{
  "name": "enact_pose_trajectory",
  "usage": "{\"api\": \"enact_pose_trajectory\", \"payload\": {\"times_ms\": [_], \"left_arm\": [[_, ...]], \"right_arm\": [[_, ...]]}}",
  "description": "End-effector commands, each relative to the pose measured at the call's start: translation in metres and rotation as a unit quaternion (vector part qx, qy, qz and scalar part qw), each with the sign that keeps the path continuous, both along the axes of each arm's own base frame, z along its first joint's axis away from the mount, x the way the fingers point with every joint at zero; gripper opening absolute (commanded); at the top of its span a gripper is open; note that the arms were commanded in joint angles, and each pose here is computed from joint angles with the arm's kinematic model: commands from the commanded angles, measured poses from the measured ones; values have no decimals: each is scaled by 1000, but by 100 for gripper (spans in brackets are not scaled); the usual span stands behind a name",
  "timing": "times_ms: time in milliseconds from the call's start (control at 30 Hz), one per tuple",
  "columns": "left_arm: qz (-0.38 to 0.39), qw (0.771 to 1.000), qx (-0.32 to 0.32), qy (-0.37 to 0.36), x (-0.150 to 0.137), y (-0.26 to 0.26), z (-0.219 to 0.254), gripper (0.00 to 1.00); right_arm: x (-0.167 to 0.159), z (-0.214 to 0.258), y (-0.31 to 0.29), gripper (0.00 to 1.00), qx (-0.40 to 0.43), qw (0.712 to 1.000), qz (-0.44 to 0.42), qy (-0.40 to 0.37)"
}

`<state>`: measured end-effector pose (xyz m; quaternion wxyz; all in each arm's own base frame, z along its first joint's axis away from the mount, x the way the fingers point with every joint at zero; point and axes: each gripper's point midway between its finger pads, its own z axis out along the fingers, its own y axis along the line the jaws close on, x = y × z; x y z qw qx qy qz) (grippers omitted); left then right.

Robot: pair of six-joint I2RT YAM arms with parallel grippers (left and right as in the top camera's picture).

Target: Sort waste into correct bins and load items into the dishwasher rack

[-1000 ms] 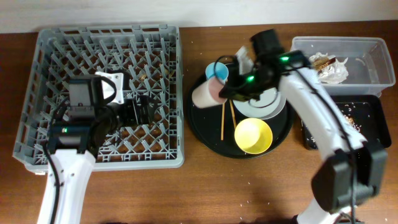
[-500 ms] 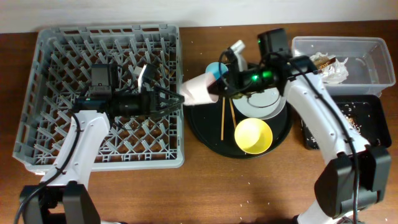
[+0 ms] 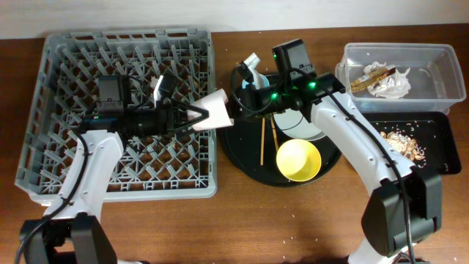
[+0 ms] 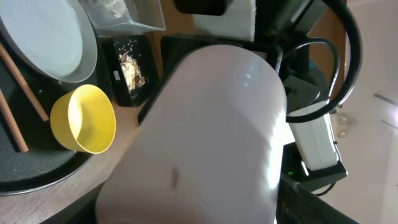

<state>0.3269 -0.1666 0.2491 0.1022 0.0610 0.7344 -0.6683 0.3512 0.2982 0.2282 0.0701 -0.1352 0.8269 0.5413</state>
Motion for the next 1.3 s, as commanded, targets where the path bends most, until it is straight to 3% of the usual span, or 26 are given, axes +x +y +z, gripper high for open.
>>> {"api": "enact_pose_trajectory", "payload": {"times_ms": [0,67,233,333,400,433,567,700,867,1233,1267], "left_arm": [[-15,1000,4,4,-4,-12,0,61],[-5,1000,19,3,0,-11,-5,50],[4,999,32,-13,5,-10,-8,50],[5,999,31,-27,8,-10,-6,51],[3,999,28,-32,8,-10,-4,61],[-2,999,21,-37,7,-11,-1,70],[-12,997,-36,-65,6,10,21,79],[31,998,-39,-50,18,40,23,95],[16,998,-41,-40,13,30,23,95],[-9,999,-43,-27,6,13,23,89],[-10,999,-43,-27,6,12,23,82]], "right_arm": [[-8,-21,20,48,-27,1000,10,14],[-8,-22,20,57,-27,999,10,15],[-9,-21,20,53,-26,1000,16,3],[-9,-21,20,17,-25,1000,17,3],[-9,-21,20,4,-25,1000,18,3],[-10,-20,20,4,-23,1000,21,0],[-14,-12,22,4,-3,999,37,-7],[-17,4,29,4,41,997,63,-23],[-6,13,34,4,55,994,61,-71],[1,9,34,4,40,995,46,-85],[0,9,36,4,41,994,48,-85]]}}
